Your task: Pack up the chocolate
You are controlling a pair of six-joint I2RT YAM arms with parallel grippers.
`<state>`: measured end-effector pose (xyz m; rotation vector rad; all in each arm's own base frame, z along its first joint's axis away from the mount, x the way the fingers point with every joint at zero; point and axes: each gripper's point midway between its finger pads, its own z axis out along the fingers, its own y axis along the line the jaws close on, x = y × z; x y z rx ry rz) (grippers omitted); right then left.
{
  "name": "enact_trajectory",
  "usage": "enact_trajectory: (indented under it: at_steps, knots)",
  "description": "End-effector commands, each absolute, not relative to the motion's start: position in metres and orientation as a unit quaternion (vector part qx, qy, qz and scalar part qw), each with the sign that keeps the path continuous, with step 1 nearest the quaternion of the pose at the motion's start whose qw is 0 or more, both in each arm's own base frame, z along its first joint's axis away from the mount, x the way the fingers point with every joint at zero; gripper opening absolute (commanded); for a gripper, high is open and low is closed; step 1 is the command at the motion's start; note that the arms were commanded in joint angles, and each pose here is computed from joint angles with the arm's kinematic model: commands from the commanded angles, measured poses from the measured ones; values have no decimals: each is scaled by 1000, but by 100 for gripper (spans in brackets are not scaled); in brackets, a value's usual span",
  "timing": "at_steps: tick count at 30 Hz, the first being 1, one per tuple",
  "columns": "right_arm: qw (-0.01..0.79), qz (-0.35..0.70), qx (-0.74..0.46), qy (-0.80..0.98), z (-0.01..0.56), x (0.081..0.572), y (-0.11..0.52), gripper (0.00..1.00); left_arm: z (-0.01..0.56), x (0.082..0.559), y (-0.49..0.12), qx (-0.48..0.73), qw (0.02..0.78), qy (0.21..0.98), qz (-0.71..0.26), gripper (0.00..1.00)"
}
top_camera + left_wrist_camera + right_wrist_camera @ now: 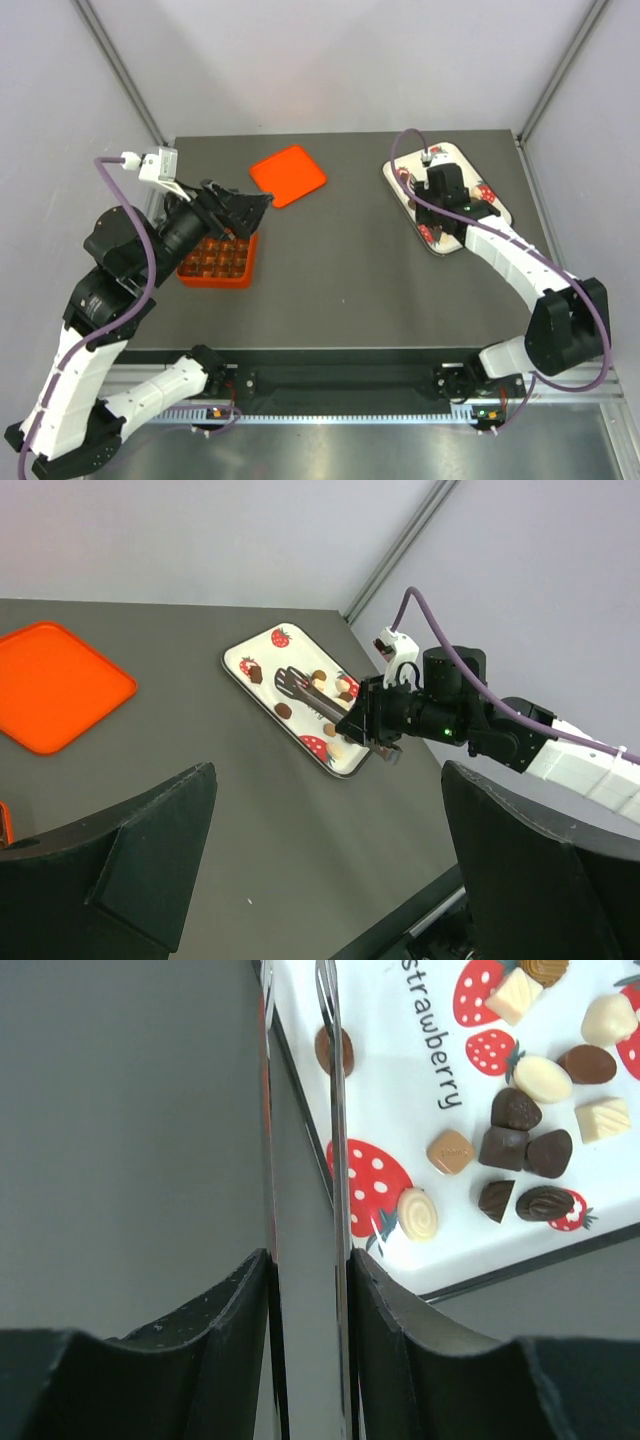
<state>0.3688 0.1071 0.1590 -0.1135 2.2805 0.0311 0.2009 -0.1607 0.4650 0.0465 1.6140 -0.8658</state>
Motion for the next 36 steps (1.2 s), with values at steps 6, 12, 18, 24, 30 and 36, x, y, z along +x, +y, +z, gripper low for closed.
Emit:
enact_trajectory:
  at_steps: [6, 12, 18, 24, 30, 36]
  knots:
    - [429, 24, -24, 903, 159, 396, 109, 37, 466, 206, -165, 20, 613, 691, -381, 99]
    - [427, 9, -6, 904, 145, 415, 109, 37, 465, 209, -166, 20, 611, 695, -377, 99]
    - [430, 12, 3, 903, 139, 431, 114, 37, 466, 210, -164, 18, 615, 695, -371, 99]
    - [431, 6, 7, 902, 136, 447, 118, 39, 465, 212, -164, 20, 618, 696, -366, 99]
    - [426, -8, 8, 905, 130, 456, 116, 39, 465, 213, -162, 18, 622, 695, -361, 99]
    - [422, -28, 15, 906, 128, 461, 111, 39, 466, 212, -159, 15, 625, 693, -359, 99]
